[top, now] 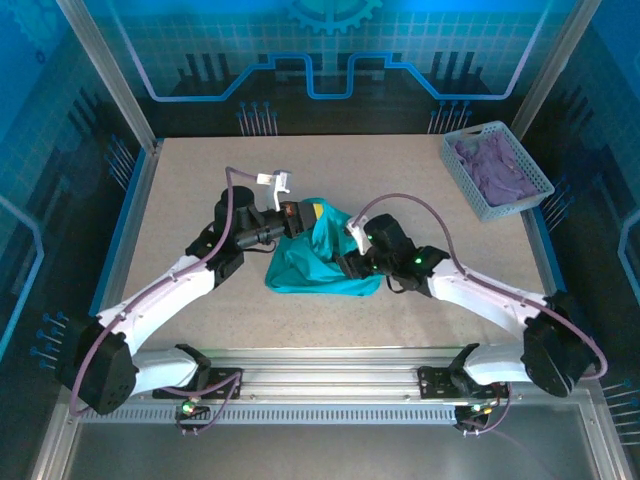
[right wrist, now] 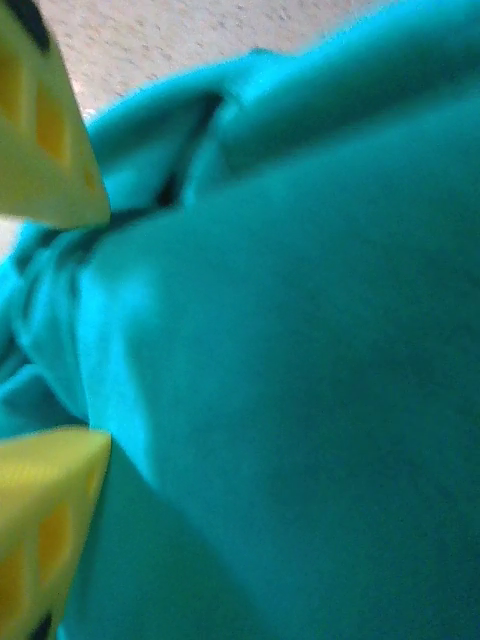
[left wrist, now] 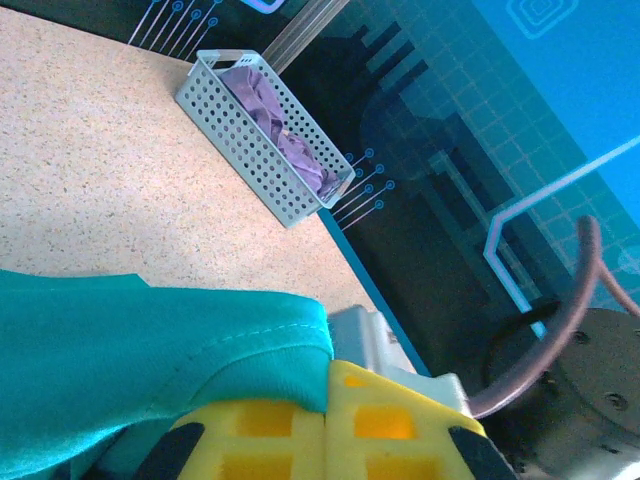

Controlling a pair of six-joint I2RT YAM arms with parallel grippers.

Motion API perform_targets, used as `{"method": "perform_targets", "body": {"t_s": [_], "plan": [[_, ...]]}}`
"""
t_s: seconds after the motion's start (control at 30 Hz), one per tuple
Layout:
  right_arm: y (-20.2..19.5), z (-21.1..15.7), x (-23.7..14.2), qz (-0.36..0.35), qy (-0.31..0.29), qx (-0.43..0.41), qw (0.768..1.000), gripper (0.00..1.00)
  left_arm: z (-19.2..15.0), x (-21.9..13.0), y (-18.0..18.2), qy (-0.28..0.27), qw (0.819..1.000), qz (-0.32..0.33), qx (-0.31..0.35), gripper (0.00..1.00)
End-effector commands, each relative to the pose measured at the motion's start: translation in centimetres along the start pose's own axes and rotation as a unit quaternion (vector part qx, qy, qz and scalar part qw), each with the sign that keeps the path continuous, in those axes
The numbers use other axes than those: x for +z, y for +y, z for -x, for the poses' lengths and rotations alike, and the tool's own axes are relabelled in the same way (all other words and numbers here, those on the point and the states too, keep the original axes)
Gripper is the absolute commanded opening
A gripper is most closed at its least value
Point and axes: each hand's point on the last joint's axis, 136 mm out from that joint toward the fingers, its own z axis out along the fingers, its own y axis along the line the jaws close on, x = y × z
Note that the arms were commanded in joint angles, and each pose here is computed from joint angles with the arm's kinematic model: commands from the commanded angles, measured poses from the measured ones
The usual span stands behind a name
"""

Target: Fold the inside-out t-shirt

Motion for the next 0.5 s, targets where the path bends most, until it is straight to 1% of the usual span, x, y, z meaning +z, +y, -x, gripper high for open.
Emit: {"method": "perform_targets", "body": {"t_s": [0.0, 0.07, 0.1, 0.13, 0.3, 0.37, 0.47], "plan": [[-1.4, 4.8, 0.1, -0.021, -0.082, 0.024, 0.996, 0.36, 2.3, -1.4, -2.2, -0.028, 0.999, -0.018, 0.009, 0.00], [-1.7, 5.8, -0.9, -0.006, -0.100, 0.030, 0.995, 0.15, 3.1, -1.9, -2.0, -0.038, 0.999, -0.015, 0.005, 0.00], [-1.8, 7.7, -2.4, 0.003, -0.126, 0.032, 0.992, 0.08, 3.5, -2.2, -2.0, -0.044, 0.999, -0.014, 0.002, 0.00], [-2.0, 8.6, -3.6, 0.014, -0.142, 0.035, 0.989, 0.01, 4.1, -2.5, -2.0, -0.052, 0.999, -0.014, 0.002, 0.00], [-1.2, 12.7, -10.7, 0.086, -0.207, 0.029, 0.974, 0.00, 7.5, -4.4, -3.8, -0.091, 0.995, -0.027, 0.016, 0.00], [-1.1, 14.2, -13.3, 0.097, -0.227, 0.023, 0.969, 0.00, 9.2, -5.4, -5.2, -0.112, 0.993, -0.035, 0.027, 0.00], [-1.5, 16.0, -16.3, 0.107, -0.249, 0.023, 0.962, 0.00, 11.3, -6.5, -7.3, -0.139, 0.988, -0.053, 0.038, 0.00]]}}
